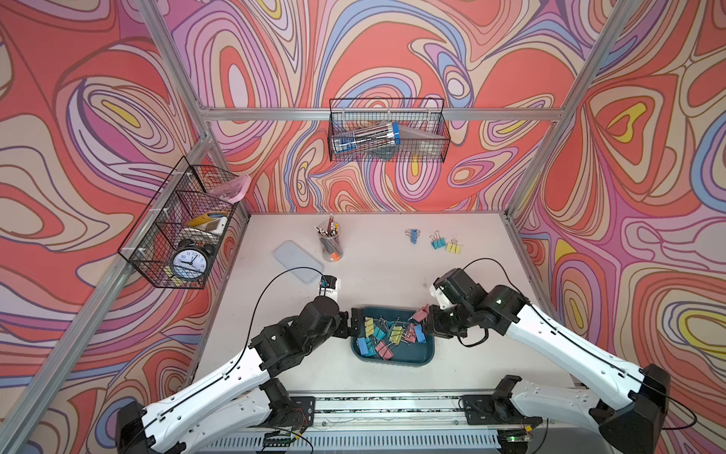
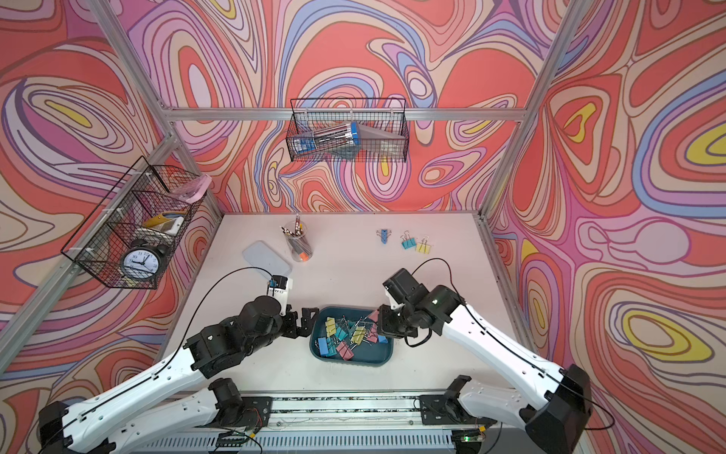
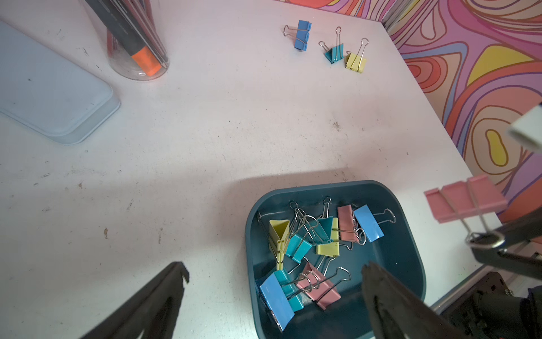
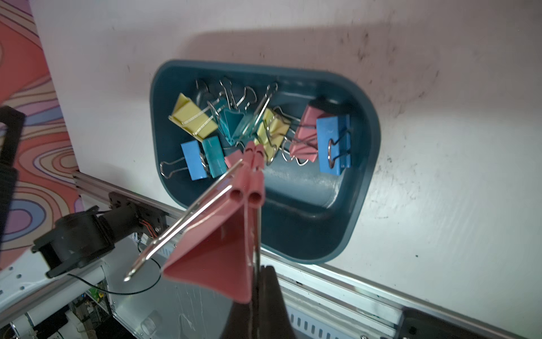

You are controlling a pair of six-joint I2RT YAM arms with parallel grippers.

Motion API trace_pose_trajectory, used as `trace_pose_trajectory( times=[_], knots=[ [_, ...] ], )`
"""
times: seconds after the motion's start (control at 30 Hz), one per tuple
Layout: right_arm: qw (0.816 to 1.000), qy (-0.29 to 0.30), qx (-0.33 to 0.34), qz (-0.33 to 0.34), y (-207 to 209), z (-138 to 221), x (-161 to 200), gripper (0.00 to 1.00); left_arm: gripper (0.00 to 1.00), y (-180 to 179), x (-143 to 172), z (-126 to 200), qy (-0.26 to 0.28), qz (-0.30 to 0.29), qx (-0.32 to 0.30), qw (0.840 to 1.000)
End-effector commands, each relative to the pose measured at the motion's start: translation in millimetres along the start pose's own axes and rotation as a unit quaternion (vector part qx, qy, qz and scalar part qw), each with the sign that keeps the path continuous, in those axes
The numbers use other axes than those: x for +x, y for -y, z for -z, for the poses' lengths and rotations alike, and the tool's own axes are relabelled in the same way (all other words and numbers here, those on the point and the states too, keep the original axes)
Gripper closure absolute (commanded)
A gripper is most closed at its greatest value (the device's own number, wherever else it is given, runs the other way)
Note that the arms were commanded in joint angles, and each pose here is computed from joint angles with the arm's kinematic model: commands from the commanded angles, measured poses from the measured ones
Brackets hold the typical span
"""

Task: Put the binder clips in the storage box
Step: Place the binder clip in the storage box.

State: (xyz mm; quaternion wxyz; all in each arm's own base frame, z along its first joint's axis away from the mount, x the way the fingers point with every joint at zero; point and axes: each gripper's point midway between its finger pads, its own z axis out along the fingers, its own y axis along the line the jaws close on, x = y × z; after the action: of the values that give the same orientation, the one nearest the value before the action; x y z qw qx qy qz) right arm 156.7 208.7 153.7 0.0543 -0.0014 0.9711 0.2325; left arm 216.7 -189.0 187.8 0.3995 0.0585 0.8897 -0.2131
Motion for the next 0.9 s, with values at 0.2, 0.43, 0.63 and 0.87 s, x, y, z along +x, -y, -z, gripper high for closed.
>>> trace_pose_trajectory(
  times=[0.2, 0.43, 0.63, 0.87],
  knots=[
    [0.997, -0.058, 0.045, -0.006, 6, -61, 26, 1.0, 0.01, 3, 1, -6, -0.002, 0.006, 0.007, 1.0],
    [0.993, -0.087, 0.082, 0.013, 13, -88, 37, 1.0, 0.01, 1, 2, -4, -0.003, 0.004, 0.003, 1.0],
    [0.992, -0.091, 0.085, 0.016, 12, -91, 40, 0.93, 0.01, 2, 1, -6, -0.003, 0.004, 0.004, 1.0],
    [0.996, -0.057, 0.067, 0.025, -6, -74, 25, 0.85, 0.01, 3, 0, -5, -0.001, 0.002, 0.005, 1.0]
  ],
)
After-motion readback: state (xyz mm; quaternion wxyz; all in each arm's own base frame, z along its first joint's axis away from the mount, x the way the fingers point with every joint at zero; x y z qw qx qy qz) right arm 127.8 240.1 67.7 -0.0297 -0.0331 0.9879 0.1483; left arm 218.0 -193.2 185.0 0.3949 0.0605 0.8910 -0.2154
